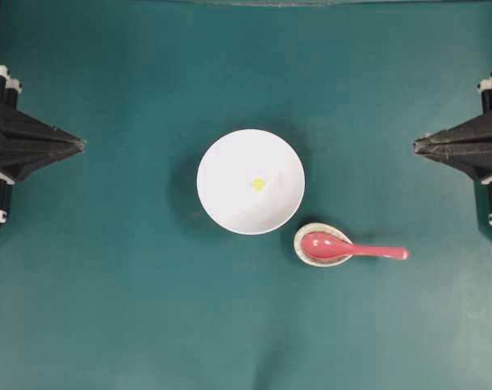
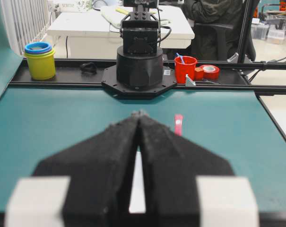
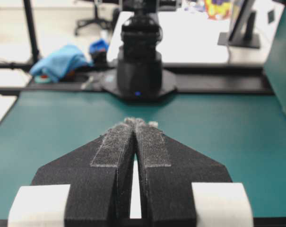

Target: Scoop the yellow hexagonal prism block from the bowl with a spoon using the right arm.

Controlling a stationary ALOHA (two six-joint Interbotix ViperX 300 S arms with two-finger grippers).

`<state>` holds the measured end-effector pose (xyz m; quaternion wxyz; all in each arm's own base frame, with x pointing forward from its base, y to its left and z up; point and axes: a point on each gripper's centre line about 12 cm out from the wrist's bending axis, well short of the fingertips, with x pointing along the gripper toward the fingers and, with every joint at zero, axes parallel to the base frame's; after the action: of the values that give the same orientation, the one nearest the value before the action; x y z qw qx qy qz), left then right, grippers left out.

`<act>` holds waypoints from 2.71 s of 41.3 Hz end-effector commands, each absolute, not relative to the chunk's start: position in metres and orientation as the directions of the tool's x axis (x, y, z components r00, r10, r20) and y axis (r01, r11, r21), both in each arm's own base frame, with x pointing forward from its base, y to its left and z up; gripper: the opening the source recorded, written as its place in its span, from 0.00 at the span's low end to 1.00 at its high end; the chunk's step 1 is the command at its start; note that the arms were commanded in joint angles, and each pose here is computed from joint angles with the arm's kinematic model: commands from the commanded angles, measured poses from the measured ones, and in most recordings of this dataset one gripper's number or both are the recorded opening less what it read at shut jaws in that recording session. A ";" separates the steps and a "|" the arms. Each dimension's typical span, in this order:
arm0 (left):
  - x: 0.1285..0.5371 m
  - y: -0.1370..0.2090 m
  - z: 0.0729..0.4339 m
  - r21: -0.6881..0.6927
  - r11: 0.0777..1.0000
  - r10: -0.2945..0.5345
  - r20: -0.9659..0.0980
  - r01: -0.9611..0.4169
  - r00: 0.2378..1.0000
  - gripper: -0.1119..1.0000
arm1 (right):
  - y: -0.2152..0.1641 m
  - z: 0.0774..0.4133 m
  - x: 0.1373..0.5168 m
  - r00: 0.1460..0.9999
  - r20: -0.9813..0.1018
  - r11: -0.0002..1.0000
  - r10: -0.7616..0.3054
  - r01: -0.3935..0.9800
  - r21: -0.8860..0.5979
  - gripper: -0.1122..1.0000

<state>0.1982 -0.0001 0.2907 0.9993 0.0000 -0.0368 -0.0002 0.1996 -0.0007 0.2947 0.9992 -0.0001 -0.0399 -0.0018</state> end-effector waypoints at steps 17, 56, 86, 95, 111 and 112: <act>0.200 0.001 0.297 0.017 1.000 0.002 0.081 -0.003 0.997 0.10 | -0.003 0.298 0.204 0.996 0.084 1.000 -0.016 0.013 0.026 0.10; 0.200 0.001 0.293 0.018 1.000 0.003 0.055 -0.004 0.998 0.10 | 0.004 0.181 0.238 0.982 -0.191 0.988 -0.012 0.041 0.147 0.54; 0.201 0.001 0.290 0.018 1.000 0.002 0.031 -0.002 1.000 0.10 | 0.057 0.117 0.232 0.927 -0.346 0.977 0.144 -0.078 0.197 0.53; 0.201 0.001 0.288 0.017 1.000 0.004 0.015 -0.004 1.000 0.10 | 0.056 0.112 0.232 0.922 -0.368 0.970 0.118 -0.027 0.243 0.53; 0.201 0.001 0.285 0.018 1.000 0.004 -0.006 -0.004 1.000 0.10 | 0.059 0.098 0.228 0.912 -0.406 0.960 0.062 0.056 0.273 0.53; 0.201 0.001 0.285 0.017 1.000 0.004 -0.008 -0.004 1.000 0.10 | 0.060 0.097 0.226 0.914 -0.401 0.960 0.062 0.055 0.274 0.53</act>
<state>0.1985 0.0007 0.2804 1.0000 0.0068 0.0069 0.0013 0.2252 0.0556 0.0940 0.9650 0.1363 0.2240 -0.0001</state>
